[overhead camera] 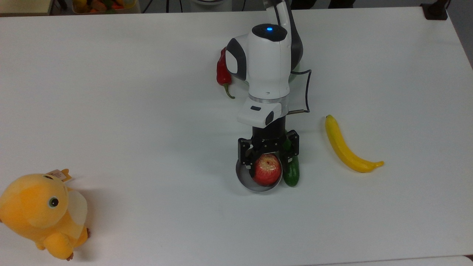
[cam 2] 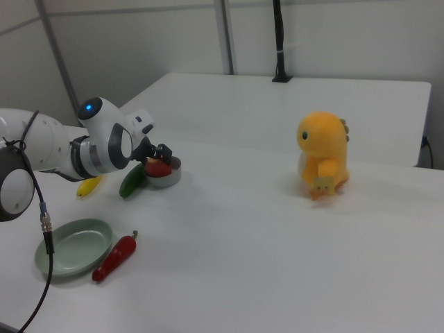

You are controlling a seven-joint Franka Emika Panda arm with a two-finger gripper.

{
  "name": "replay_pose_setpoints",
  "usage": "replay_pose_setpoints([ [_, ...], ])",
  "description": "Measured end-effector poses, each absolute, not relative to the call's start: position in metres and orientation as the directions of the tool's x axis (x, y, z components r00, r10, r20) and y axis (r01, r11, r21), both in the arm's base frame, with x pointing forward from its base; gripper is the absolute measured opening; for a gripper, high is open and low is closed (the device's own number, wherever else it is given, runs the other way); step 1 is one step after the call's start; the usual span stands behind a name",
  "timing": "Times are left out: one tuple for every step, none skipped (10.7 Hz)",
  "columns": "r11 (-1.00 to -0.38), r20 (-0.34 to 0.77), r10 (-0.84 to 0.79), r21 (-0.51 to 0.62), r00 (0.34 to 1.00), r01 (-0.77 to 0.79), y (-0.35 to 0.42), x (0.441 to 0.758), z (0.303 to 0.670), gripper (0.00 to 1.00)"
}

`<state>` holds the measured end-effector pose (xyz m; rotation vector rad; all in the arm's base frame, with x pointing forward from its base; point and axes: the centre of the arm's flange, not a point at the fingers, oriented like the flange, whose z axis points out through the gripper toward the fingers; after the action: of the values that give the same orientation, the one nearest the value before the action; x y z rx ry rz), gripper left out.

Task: Red apple placed in the center of the desktop
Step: 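Close the gripper around the red apple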

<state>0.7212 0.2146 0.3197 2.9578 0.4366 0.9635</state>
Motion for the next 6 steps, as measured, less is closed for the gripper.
replay_pose_setpoints([
  [-0.961, 0.583, 0.263, 0.088, 0.769, 0.262, 0.2148, 0.7217, 0.3235, 0.8],
  [-0.961, 0.583, 0.263, 0.088, 0.769, 0.262, 0.2146, 0.7217, 0.3233, 0.8],
  [-0.961, 0.585, 0.263, 0.088, 0.767, 0.262, 0.2148, 0.7219, 0.3251, 0.77],
  [-0.961, 0.585, 0.262, 0.088, 0.768, 0.261, 0.2138, 0.7221, 0.3253, 0.7],
  [-0.962, 0.585, 0.261, 0.088, 0.768, 0.259, 0.2125, 0.7225, 0.3256, 0.7],
  [-0.963, 0.586, 0.259, 0.09, 0.768, 0.256, 0.21, 0.7232, 0.3265, 0.7],
])
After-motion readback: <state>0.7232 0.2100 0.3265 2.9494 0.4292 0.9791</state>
